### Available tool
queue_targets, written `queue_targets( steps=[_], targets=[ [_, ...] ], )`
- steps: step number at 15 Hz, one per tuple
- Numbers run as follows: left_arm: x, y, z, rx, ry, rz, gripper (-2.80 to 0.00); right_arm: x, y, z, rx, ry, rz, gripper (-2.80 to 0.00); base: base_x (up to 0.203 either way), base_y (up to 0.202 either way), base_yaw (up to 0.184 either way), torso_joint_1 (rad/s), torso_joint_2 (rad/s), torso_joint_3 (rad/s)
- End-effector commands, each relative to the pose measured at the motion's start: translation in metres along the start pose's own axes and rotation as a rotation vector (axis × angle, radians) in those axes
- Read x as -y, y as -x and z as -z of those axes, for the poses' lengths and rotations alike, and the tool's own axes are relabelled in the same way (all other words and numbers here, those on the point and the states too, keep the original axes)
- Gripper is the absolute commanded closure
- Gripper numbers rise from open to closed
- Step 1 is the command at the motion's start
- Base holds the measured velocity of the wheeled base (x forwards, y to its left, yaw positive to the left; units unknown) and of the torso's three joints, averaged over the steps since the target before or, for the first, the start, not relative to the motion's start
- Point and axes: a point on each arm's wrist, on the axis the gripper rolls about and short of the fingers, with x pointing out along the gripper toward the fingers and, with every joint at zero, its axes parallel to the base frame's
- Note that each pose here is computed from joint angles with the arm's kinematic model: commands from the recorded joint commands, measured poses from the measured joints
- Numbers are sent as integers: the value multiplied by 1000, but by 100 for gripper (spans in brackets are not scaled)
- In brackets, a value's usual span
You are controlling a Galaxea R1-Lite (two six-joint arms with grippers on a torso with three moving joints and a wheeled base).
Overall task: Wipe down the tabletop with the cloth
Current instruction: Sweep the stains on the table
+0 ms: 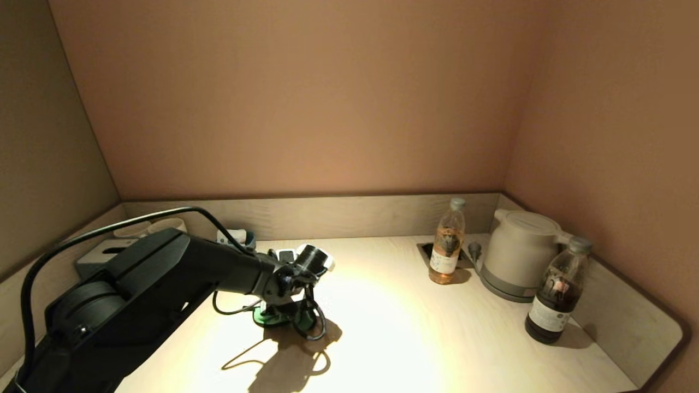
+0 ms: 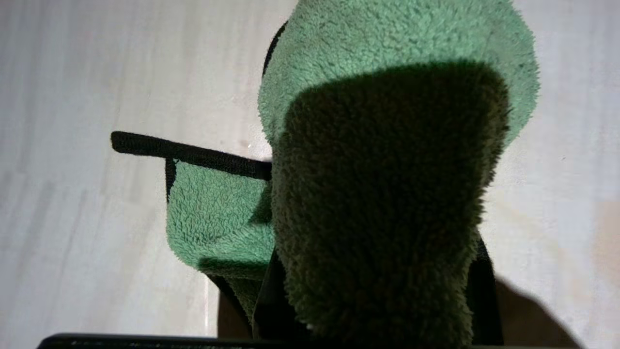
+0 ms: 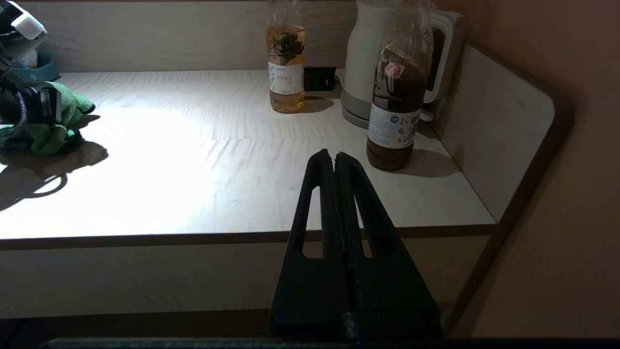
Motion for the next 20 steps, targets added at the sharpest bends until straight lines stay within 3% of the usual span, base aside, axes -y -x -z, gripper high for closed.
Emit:
queue_targets(
  steps=[1,3,5,7,9,14,17,20],
  targets=[
    [-1,25,4,-45,13,-19,0,0,0,0,0,0,0,0,0,0,0,0,0,0],
    [14,50,22,-64,-23,10,0,0,0,0,0,0,0,0,0,0,0,0,0,0],
    [16,56,25,-66,-30,17,0,0,0,0,0,0,0,0,0,0,0,0,0,0],
    [40,84,48,-53,-104,87,0,0,0,0,0,0,0,0,0,0,0,0,0,0],
    [53,96,60,-57,-140,139,0,0,0,0,0,0,0,0,0,0,0,0,0,0],
    [75,94,55,-32,-173,208,0,0,0,0,0,0,0,0,0,0,0,0,0,0],
    [99,79,47,74,-225,290,0,0,0,0,0,0,0,0,0,0,0,0,0,0],
    [98,55,41,118,-243,288,0,0,0,0,0,0,0,0,0,0,0,0,0,0]
  ],
)
